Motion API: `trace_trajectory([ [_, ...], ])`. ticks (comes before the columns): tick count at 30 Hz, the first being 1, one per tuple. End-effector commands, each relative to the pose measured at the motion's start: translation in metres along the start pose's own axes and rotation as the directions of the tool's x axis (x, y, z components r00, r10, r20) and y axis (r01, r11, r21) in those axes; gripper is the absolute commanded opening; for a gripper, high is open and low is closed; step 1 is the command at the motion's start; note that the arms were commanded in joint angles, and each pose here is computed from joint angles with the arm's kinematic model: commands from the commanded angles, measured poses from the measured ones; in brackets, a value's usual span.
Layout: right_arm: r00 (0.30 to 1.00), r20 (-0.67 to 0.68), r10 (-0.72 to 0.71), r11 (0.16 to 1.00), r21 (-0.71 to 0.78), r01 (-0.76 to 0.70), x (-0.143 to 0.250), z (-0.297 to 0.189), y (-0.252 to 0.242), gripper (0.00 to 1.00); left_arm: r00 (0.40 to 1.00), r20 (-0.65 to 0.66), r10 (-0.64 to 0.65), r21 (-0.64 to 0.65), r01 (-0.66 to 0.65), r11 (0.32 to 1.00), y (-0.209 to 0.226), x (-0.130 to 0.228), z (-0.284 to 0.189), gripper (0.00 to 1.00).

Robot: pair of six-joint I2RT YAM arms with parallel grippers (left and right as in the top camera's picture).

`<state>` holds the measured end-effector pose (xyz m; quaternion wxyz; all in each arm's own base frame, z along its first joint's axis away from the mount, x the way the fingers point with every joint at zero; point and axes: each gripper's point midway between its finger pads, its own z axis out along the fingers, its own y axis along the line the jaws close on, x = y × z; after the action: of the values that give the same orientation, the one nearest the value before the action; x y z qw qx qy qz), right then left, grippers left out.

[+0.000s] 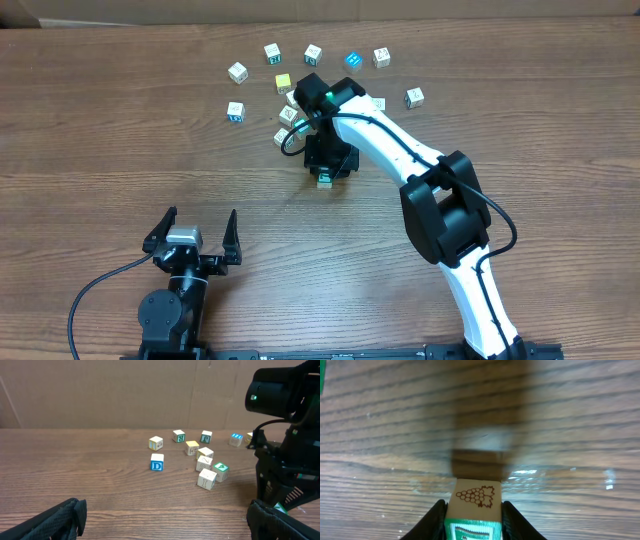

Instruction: Form a circle

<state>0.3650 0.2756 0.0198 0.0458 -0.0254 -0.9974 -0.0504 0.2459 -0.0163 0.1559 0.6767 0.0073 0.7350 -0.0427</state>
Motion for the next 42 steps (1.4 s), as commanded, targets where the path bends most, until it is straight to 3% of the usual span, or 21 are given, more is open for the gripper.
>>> trace_trajectory([
  [1,1.000,-0.018,-0.012,1.000,-0.007,0.012,0.0062,0.0054,0.0059,0.32,1.000,0.003,0.014,-0.009,-0.014,1.000,0.0022,0.0002,-0.0003,1.00],
  [13,1.000,-0.002,-0.012,1.000,0.001,0.012,0.0029,0.0055,0.0048,0.52,1.000,0.003,0.014,-0.009,-0.014,1.000,0.0022,0.0002,-0.0003,1.00],
  [21,1.000,0.012,-0.013,1.000,0.008,0.012,-0.0001,0.0055,0.0036,0.58,1.000,0.003,0.014,-0.009,-0.014,1.000,0.0022,0.0002,-0.0003,1.00],
  [26,1.000,0.012,-0.013,1.000,0.008,0.013,-0.0003,0.0054,0.0037,0.57,1.000,0.003,0.014,-0.009,-0.014,1.000,0.0022,0.0002,-0.0003,1.00],
  [36,1.000,0.022,-0.013,1.000,0.010,0.013,-0.0024,0.0054,0.0037,0.36,1.000,0.003,0.014,-0.009,-0.014,1.000,0.0022,0.0002,-0.0003,1.00],
  [41,1.000,0.022,-0.013,1.000,0.010,0.013,-0.0023,0.0054,0.0037,0.35,1.000,0.003,0.014,-0.009,-0.014,1.000,0.0022,0.0002,-0.0003,1.00],
  [42,1.000,0.021,-0.013,1.000,0.010,0.013,-0.0022,0.0054,0.0037,0.40,1.000,0.003,0.014,-0.009,-0.014,1.000,0.0022,0.0002,-0.0003,0.99],
])
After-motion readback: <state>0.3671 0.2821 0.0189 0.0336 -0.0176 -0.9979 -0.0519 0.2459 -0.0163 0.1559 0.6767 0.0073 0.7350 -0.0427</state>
